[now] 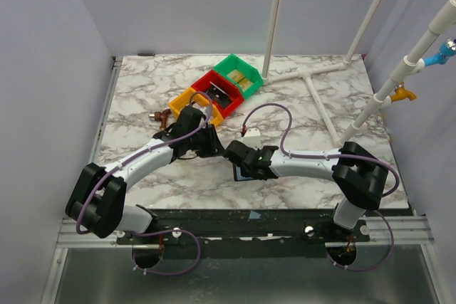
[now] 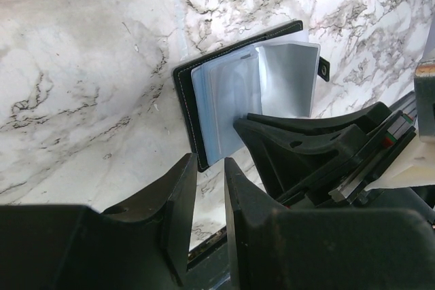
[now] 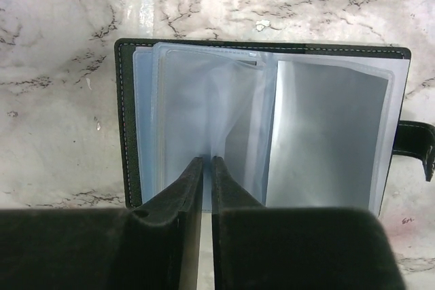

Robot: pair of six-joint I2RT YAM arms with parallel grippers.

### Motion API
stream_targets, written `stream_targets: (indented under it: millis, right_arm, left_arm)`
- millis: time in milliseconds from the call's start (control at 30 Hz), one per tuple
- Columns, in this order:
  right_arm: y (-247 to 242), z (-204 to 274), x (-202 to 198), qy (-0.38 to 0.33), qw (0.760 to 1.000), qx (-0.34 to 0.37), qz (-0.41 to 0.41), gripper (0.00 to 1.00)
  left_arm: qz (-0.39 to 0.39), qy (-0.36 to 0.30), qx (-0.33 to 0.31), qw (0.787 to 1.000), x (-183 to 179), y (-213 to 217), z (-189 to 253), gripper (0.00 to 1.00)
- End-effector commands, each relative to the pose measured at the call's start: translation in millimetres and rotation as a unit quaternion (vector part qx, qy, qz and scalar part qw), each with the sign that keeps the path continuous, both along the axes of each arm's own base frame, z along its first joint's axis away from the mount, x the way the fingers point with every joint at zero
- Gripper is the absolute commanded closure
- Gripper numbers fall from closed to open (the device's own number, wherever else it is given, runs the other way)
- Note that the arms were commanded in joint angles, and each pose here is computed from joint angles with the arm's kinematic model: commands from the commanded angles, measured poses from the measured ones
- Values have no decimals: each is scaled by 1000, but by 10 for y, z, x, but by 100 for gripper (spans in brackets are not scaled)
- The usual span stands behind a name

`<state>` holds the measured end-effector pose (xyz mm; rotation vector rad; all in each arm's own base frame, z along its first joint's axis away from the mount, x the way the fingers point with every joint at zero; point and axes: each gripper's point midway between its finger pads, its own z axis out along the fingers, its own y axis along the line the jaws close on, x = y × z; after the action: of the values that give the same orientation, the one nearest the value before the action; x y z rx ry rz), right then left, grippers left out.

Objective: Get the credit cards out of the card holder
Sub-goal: Remove the credit card from the card holder.

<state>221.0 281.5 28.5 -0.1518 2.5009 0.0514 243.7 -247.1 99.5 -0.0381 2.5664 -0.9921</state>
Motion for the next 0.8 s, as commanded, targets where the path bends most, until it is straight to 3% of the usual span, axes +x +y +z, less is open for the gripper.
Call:
stream_targets:
  millis: [0,300,767]
  right_arm:
    - [-372,-286,-157,31,998,-54,-28,90]
    - [-391,-101,-78,20,998,13,-52,93]
    - [-399,-144,-42,80,982,157,-69,96]
  left_arm:
    - [-17,-2,-9,1000,-33,-41,22,76]
    - [-50,3,-14,999,-100,-253,29,77]
    - [-84,12,-12,996,-60,-655,-22,85]
